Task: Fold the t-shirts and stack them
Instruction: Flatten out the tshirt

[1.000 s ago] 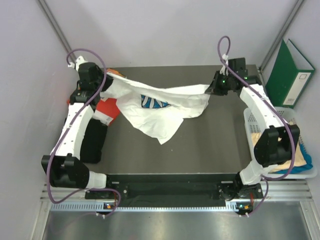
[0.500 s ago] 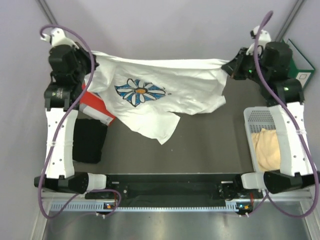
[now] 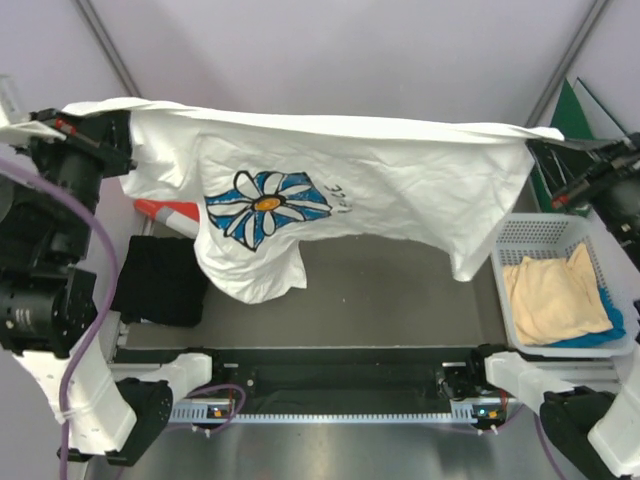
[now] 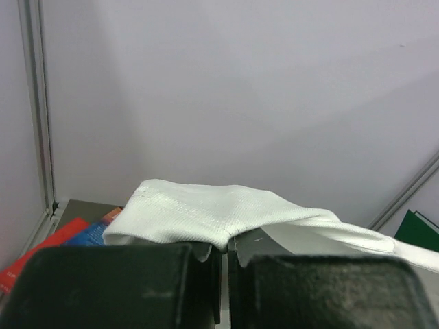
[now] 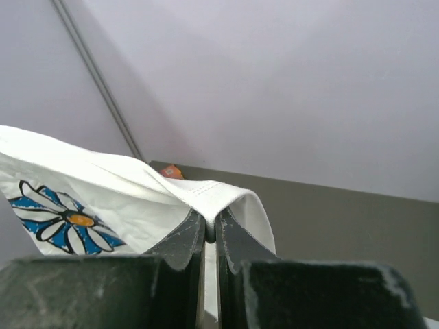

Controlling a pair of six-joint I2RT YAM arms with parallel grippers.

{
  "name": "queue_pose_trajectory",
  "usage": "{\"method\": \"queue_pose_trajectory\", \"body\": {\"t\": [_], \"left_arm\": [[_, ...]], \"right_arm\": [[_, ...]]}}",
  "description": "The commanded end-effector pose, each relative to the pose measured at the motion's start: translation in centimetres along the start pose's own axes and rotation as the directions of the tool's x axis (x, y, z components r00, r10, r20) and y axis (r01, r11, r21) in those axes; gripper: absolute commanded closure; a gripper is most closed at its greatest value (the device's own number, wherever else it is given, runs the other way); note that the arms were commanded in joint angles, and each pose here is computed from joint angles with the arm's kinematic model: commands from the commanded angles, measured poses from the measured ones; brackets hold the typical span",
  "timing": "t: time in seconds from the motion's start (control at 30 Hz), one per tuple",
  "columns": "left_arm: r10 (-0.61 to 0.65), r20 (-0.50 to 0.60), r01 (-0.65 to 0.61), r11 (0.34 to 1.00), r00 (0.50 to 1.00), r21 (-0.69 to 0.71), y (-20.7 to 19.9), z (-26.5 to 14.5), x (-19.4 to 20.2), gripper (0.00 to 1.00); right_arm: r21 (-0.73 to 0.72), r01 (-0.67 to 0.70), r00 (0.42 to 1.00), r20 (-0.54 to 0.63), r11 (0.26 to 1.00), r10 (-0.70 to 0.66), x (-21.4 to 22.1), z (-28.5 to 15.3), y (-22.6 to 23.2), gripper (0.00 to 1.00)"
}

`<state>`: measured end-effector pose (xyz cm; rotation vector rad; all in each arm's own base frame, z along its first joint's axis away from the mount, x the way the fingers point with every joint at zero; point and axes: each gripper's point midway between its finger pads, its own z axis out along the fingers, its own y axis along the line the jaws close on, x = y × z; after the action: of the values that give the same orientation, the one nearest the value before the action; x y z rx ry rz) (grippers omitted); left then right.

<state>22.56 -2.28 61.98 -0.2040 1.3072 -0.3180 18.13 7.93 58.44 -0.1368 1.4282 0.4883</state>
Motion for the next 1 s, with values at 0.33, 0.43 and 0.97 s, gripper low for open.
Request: {"method": "queue_pose_trajectory", "body": {"t": [0.33,0.43,0.97], "left_arm": [[-0.025,-0.264,0.004,0.997,0.964,-0.080,3.0,12.1,10.4,1.00],[-0.050,-0.453,0.013,0.996,0.890,-0.083,4.8,16.0,19.2,1.00],[-0.146,-0.762,-0.031,0.977,0.630,-0.213,12.8,24.7,42.6,1.00]], "right_arm": [[0.272,-0.020,0.983,-0.169,0.962,0.068,9.4,4.6,-7.4,1.00],[0.321,-0.003,0.957,-0.272,0.947,0.095,15.0,7.8,-10.0,1.00],[0.458,0.053,0.850,-0.488,0.887,0.201,33.2,27.4,-25.6,1.00]]}}
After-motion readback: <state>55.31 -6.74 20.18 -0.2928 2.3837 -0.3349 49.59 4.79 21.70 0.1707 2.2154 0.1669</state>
